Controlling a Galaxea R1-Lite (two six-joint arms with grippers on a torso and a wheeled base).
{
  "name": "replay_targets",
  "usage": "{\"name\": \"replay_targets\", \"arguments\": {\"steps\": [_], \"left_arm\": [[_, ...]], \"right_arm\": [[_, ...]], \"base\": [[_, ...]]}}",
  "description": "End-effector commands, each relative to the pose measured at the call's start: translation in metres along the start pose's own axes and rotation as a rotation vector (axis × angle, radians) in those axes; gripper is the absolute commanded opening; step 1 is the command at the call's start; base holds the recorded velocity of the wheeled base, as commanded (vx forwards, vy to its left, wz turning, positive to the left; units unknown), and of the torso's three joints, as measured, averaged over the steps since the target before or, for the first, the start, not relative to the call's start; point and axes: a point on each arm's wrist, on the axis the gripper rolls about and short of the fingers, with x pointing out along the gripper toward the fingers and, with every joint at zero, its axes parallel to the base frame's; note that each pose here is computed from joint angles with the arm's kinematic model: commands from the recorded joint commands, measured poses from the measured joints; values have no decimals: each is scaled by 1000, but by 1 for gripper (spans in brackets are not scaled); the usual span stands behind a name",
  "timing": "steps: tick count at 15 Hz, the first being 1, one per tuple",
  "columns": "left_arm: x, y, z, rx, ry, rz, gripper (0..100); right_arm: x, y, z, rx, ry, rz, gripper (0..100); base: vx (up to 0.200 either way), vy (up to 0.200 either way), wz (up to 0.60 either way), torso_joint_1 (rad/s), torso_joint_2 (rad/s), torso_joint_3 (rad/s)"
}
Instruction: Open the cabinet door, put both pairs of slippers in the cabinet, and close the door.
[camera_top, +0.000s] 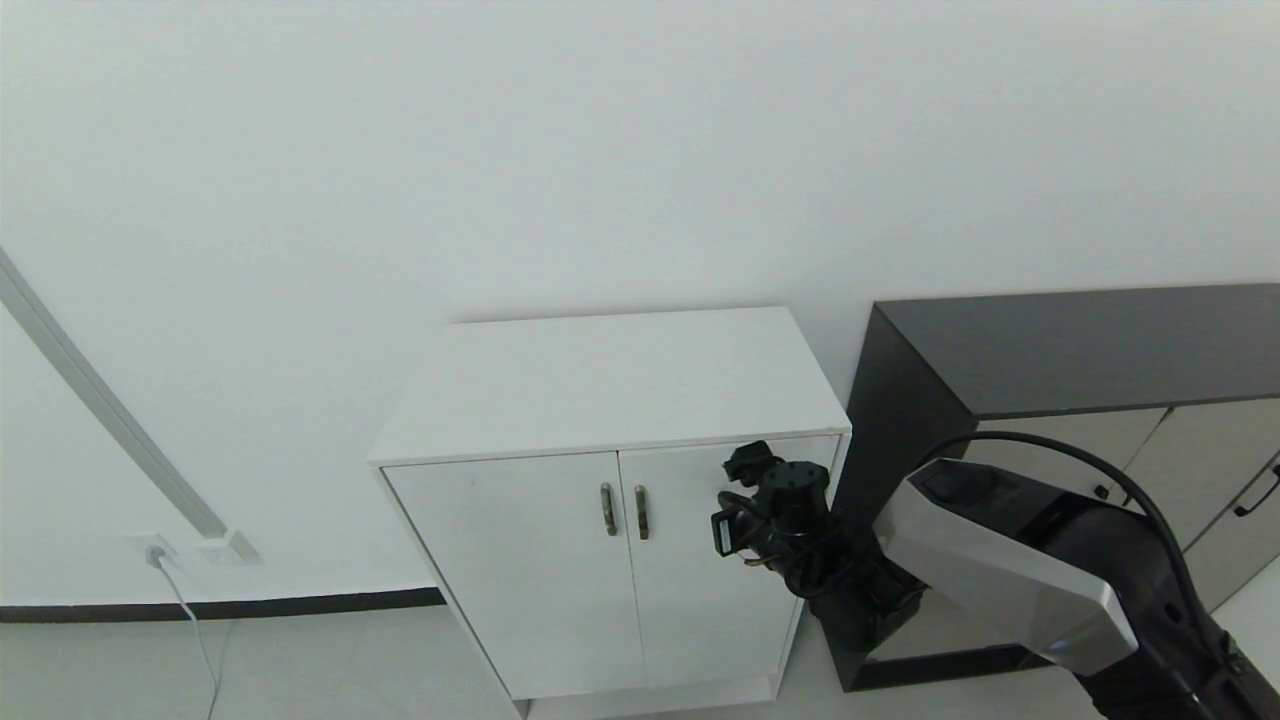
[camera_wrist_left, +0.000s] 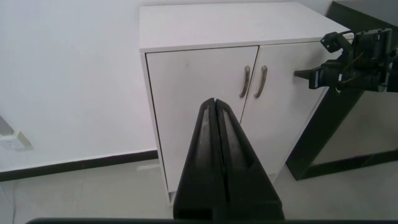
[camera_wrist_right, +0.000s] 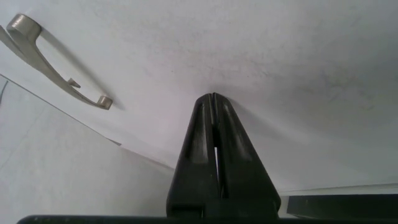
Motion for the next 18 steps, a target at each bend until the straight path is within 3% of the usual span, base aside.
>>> {"name": "replay_targets", "arguments": {"steps": [1,18], "left_arm": [[0,0,0,-1,1,0,0],[0,0,0,-1,1,0,0]], "right_arm": [[0,0,-1,0,1,-1,0],[4,-6,1,-1,-10,-32,0]], "base": [[0,0,0,0,0,0],[0,0,0,0,0,0]]}}
